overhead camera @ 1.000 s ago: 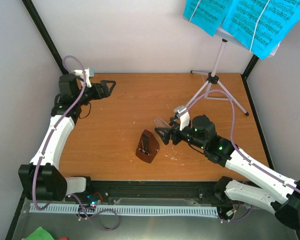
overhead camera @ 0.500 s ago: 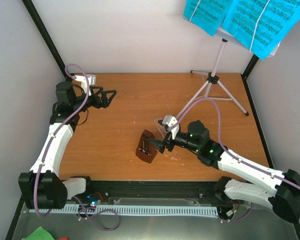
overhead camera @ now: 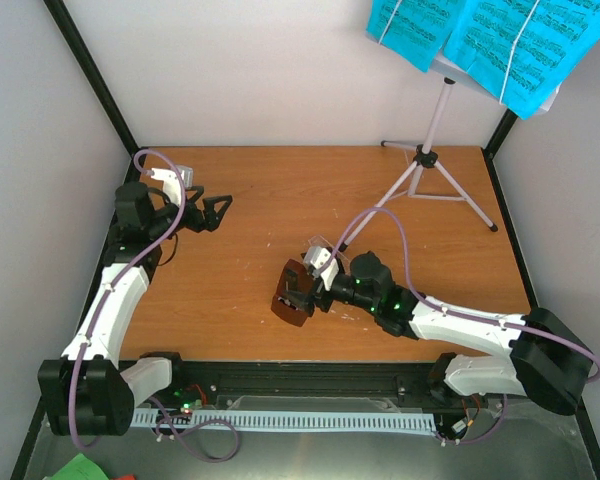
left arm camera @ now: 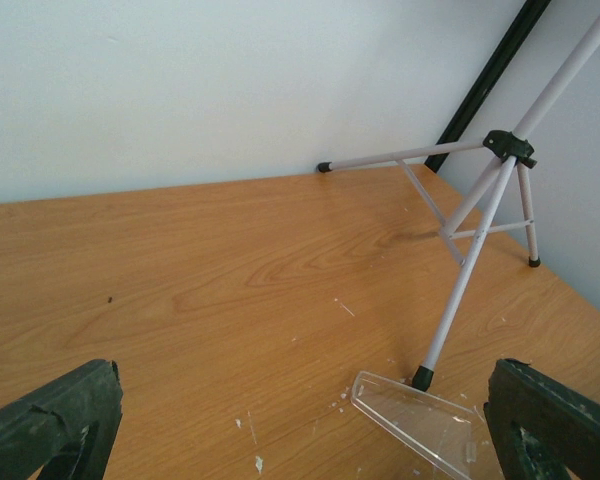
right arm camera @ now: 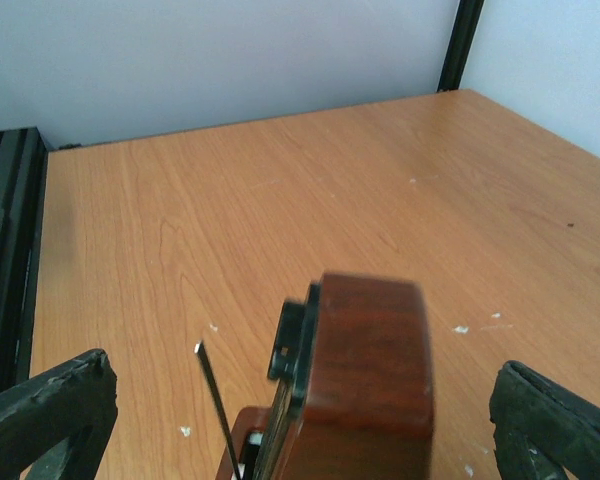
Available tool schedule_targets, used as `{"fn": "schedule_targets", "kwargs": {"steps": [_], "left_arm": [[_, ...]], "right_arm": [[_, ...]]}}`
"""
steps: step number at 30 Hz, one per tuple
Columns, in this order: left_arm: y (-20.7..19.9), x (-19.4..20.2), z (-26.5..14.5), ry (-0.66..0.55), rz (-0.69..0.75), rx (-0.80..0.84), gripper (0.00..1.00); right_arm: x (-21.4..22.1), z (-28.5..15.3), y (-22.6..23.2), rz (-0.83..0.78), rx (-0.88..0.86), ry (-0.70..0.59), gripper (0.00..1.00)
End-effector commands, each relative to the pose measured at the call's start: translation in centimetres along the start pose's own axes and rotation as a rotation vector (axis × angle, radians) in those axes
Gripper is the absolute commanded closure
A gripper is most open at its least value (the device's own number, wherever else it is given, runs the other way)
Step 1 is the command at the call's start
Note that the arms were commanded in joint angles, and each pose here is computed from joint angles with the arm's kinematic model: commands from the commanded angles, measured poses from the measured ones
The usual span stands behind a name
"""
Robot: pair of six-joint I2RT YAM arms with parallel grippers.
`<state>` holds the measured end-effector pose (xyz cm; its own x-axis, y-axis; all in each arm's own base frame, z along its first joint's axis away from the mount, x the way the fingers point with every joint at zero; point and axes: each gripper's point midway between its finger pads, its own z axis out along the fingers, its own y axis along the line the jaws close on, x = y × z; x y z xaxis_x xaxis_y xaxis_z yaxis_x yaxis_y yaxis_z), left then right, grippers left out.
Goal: Pack up the instrument practice props
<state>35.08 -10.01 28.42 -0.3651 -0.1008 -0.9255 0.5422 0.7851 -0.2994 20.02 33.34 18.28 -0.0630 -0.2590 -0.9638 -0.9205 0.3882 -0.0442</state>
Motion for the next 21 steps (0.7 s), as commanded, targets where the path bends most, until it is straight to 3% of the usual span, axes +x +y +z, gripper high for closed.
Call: {"fn": "schedule_targets", "kwargs": {"steps": [1,8,21], "left_arm": [[-0.9,-1.9,-0.6,-0.064,0.075,0.017,0.01],[-0.5,-1.5,-0.4,-0.052,0.064,0.003,0.01],[-0.1,-0.9,0.1,-0.032,0.029,0.012,0.0]], "right_arm": [[-1.1,0.4,0.5,-0.049,0.008,-0.064,0.0],[-0.2,1.3,-0.6,-0.053,0.095,-0.055,0.01],[0.9,1.7,-0.5,-0.007,0.111,-0.055,0.25]]}}
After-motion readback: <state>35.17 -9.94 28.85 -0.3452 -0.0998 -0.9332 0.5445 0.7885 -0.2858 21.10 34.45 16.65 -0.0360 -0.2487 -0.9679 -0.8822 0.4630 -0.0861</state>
